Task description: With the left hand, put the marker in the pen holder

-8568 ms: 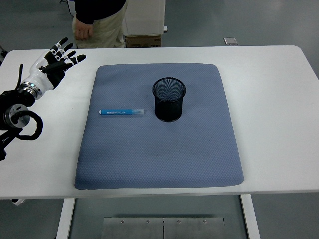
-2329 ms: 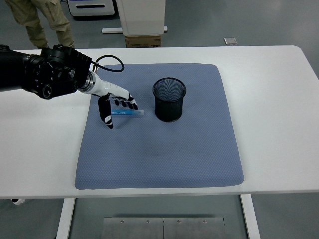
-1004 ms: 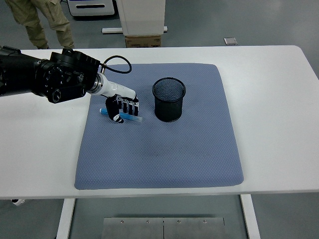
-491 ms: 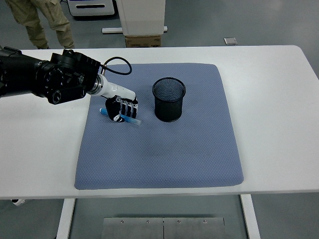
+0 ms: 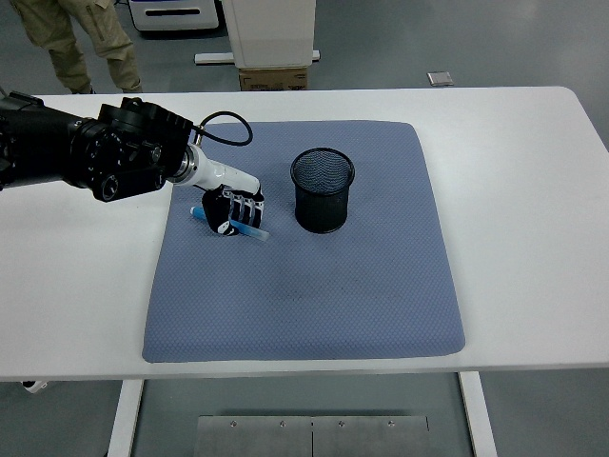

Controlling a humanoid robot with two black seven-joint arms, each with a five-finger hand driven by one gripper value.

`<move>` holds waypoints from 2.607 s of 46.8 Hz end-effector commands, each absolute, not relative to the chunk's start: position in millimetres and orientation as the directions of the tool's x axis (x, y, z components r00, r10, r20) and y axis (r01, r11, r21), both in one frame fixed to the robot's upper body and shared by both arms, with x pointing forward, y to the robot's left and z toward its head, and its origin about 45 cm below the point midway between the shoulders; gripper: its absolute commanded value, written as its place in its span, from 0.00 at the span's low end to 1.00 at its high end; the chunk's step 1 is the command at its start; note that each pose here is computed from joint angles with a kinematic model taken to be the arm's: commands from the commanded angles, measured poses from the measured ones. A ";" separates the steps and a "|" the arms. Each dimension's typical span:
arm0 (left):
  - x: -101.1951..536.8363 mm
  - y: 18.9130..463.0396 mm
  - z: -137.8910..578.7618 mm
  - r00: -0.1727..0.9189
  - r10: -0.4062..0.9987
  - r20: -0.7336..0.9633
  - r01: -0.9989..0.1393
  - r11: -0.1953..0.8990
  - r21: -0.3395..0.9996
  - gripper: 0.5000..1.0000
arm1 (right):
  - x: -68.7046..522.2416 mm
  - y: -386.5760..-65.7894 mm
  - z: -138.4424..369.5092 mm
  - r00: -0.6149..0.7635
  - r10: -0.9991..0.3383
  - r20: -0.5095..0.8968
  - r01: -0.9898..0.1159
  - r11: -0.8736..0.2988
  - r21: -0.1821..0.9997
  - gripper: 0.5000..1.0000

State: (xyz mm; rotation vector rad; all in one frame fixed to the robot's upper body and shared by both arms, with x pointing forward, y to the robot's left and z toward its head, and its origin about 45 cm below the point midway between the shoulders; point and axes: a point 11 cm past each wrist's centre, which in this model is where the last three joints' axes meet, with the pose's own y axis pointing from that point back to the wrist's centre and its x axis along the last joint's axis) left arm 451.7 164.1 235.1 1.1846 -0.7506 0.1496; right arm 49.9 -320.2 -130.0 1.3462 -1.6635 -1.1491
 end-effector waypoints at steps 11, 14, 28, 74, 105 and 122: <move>451.7 164.4 234.8 0.741 -0.292 0.605 -0.483 0.395 0.782 0.06 | 50.2 -320.2 -129.9 -0.217 -0.976 -0.013 -0.358 0.067 0.931 1.00; 452.1 164.0 235.3 0.737 -0.292 0.610 -0.486 0.398 0.778 0.06 | 50.2 -320.3 -129.9 -0.218 -0.976 -0.013 -0.358 0.068 0.931 1.00; 452.1 164.3 235.9 0.737 -0.291 0.610 -0.486 0.399 0.778 0.19 | 50.2 -320.2 -129.9 -0.217 -0.976 -0.013 -0.358 0.067 0.931 1.00; 449.9 163.6 234.3 0.736 -0.313 0.601 -0.474 0.396 0.786 0.00 | 50.2 -320.2 -129.9 -0.217 -0.976 -0.013 -0.358 0.067 0.931 1.00; 456.1 163.6 250.1 0.723 -0.302 0.622 -0.493 0.406 0.770 0.00 | 50.2 -320.3 -129.9 -0.218 -0.976 -0.013 -0.358 0.068 0.931 1.00; 465.4 159.0 278.6 0.698 -0.297 0.651 -0.521 0.413 0.747 0.00 | 50.2 -320.3 -129.9 -0.218 -0.976 -0.013 -0.358 0.068 0.931 1.00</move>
